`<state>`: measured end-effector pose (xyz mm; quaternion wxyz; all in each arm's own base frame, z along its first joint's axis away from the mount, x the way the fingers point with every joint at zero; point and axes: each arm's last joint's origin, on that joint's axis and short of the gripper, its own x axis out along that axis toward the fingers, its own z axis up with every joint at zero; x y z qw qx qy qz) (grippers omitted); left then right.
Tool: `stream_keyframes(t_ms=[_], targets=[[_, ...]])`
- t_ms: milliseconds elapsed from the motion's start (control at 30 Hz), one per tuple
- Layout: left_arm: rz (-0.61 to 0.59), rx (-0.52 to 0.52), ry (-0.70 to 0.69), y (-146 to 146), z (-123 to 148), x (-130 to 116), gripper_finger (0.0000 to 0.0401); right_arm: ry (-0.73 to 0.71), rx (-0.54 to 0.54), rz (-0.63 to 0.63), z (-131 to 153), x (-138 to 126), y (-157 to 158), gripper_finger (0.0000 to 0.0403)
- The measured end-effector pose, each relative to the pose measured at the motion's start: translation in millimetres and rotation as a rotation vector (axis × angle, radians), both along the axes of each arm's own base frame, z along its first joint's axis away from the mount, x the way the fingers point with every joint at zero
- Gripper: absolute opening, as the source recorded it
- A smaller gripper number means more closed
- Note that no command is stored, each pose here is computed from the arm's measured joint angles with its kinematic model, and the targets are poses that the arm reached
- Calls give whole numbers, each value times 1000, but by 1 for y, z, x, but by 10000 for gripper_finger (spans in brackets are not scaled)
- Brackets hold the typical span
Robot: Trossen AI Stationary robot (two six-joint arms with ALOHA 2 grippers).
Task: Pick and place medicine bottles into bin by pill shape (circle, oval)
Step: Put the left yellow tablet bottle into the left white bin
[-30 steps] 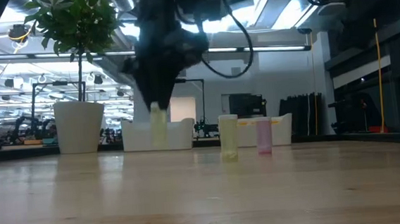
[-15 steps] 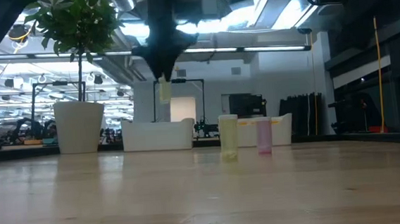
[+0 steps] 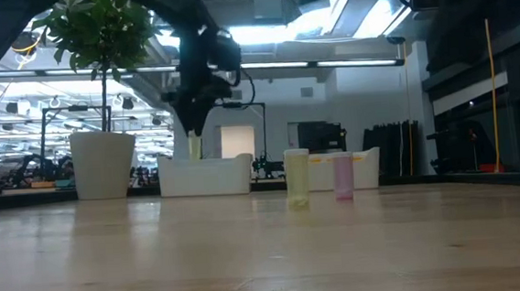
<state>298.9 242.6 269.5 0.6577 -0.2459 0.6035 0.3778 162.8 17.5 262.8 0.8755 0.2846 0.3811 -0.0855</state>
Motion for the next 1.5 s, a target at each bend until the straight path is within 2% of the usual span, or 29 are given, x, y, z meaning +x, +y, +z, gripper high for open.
stream_keyframes(t_ms=[367,667,933,1167,1500], targets=[[-12,-21,-5,19,-35,-16,109,7,81,-85,0,0,0,247],[-35,-18,-3,26,-39,-21,109,10,110,-115,0,0,0,247],[-110,-19,12,26,-39,-22,109,9,110,-115,0,0,0,247],[-74,-1,-1,28,-39,-22,109,1,69,-156,0,0,-2,247],[-101,-14,18,34,-53,-17,109,-3,63,-163,0,0,-2,247]])
